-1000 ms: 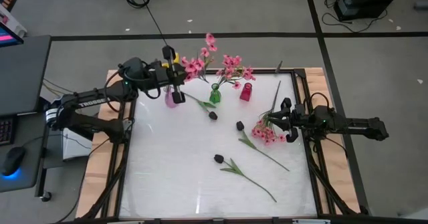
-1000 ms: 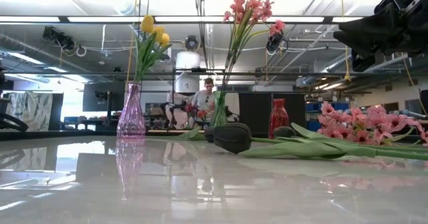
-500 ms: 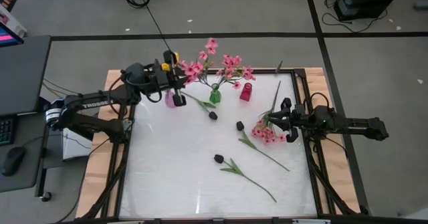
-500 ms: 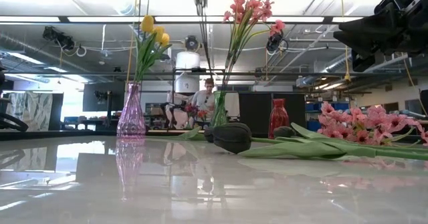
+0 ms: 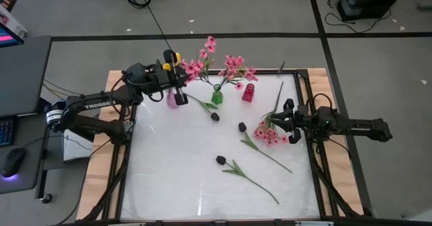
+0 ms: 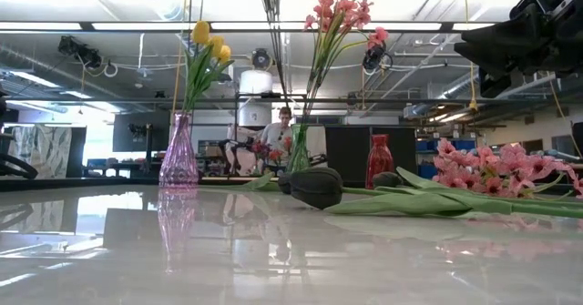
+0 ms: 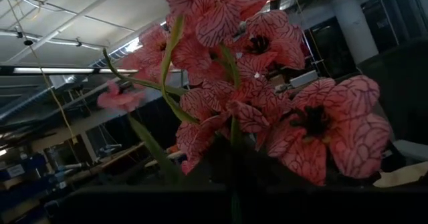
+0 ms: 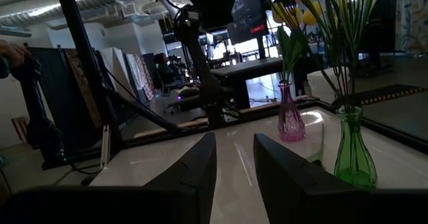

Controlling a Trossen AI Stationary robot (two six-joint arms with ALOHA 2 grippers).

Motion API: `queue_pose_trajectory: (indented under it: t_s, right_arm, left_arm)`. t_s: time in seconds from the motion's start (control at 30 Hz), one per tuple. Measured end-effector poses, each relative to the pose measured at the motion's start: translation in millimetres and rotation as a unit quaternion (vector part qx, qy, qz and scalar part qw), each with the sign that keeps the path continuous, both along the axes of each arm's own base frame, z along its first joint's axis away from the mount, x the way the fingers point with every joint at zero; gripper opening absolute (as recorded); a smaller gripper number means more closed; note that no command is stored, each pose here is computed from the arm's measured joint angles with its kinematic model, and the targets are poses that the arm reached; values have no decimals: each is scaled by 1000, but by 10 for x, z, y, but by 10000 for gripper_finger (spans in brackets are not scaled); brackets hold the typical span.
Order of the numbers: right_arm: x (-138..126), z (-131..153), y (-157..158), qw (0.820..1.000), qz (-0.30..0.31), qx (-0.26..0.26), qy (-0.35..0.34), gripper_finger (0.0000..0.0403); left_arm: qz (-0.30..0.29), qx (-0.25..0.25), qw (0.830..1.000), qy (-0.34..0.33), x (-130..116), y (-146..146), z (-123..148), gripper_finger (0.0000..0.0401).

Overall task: Sort flowers into vase by color
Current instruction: Put the left pink flower into the green vase

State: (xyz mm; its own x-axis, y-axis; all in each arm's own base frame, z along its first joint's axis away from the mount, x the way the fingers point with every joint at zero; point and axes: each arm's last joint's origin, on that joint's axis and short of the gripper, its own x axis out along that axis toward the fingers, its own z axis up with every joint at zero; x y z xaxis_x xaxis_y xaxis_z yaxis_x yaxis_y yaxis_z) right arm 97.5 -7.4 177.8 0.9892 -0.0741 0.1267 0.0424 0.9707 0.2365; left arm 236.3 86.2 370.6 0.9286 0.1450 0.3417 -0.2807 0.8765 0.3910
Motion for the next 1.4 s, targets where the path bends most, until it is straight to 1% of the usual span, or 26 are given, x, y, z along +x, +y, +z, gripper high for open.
queue_pose_trajectory:
  t_s: [0.23, 0.43, 0.57, 0.67, 0.77, 1.4]
  right_arm:
    - [0, 0, 0, 1000, 0, 0, 0, 110]
    - [0, 0, 0, 1000, 0, 0, 0, 110]
    - [0, 0, 0, 1000, 0, 0, 0, 110]
    - [0, 0, 0, 1000, 0, 0, 0, 110]
    - [0, 0, 0, 1000, 0, 0, 0, 110]
    - [0, 0, 0, 1000, 0, 0, 0, 110]
  left_arm:
    - [-9, -6, 1000, -4, 81, 23, -49, 10]
    - [-9, -10, 1000, -2, 89, 31, -59, 11]
    - [-9, -17, 1000, 12, 128, 48, -108, 11]
    - [-10, -17, 1000, 10, 167, 63, -132, 11]
    - [-11, -27, 999, 24, 209, 80, -190, 11]
    - [-4, -36, 998, 49, 334, 165, -342, 11]
